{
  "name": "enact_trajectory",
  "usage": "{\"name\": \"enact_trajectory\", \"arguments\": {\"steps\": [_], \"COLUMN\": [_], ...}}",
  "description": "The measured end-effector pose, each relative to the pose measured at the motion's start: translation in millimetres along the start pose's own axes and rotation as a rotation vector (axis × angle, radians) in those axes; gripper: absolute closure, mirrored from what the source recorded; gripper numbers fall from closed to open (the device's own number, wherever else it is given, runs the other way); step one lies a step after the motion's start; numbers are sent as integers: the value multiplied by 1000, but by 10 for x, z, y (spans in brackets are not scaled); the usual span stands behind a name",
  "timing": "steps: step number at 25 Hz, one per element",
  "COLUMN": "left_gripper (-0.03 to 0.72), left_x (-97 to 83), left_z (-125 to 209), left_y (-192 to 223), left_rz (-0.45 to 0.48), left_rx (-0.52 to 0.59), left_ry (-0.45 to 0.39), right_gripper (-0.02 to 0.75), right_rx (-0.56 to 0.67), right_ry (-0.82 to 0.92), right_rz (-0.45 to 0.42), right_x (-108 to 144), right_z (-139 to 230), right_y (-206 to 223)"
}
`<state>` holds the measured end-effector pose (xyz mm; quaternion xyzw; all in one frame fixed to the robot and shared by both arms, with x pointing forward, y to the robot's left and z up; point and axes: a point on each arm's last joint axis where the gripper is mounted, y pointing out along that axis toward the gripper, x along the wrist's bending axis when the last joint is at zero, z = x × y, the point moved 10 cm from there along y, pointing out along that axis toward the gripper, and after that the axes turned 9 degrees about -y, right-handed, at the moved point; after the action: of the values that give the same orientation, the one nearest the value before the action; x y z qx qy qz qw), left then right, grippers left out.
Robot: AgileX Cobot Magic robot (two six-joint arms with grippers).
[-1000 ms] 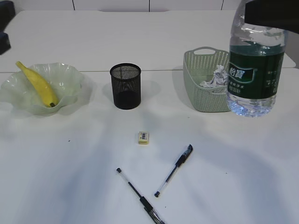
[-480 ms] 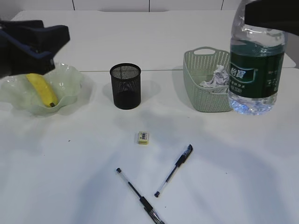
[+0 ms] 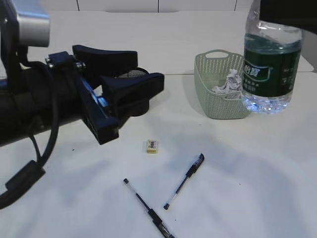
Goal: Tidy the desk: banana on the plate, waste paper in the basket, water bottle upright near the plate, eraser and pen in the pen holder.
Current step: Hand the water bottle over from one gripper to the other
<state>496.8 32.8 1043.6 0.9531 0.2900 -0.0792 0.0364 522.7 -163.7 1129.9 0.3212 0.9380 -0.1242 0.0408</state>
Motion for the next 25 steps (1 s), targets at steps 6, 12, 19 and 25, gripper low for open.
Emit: {"name": "enact_trajectory", "arguments": {"steps": [6,12,19,25], "left_gripper": [142,139,139,139], "left_x": [-130,-143,-143,-149], "left_z": [42,21,21,24], "left_y": [91,89,89,88], "left_rz": [93,100,100,103], "left_rx": [-55,-65,-65,-64], "left_ry": [-32,-34,-34,-32], "right_gripper": [385,385,385,385], "right_rx": [-104,-142,-148,-161], "right_ry": [29,47,32,36], "right_rz": [-28,-72,-161,-217], "right_x": [50,74,191,348], "right_z": [-199,-223,-123,-67], "right_y": [-12,38,318,615]}}
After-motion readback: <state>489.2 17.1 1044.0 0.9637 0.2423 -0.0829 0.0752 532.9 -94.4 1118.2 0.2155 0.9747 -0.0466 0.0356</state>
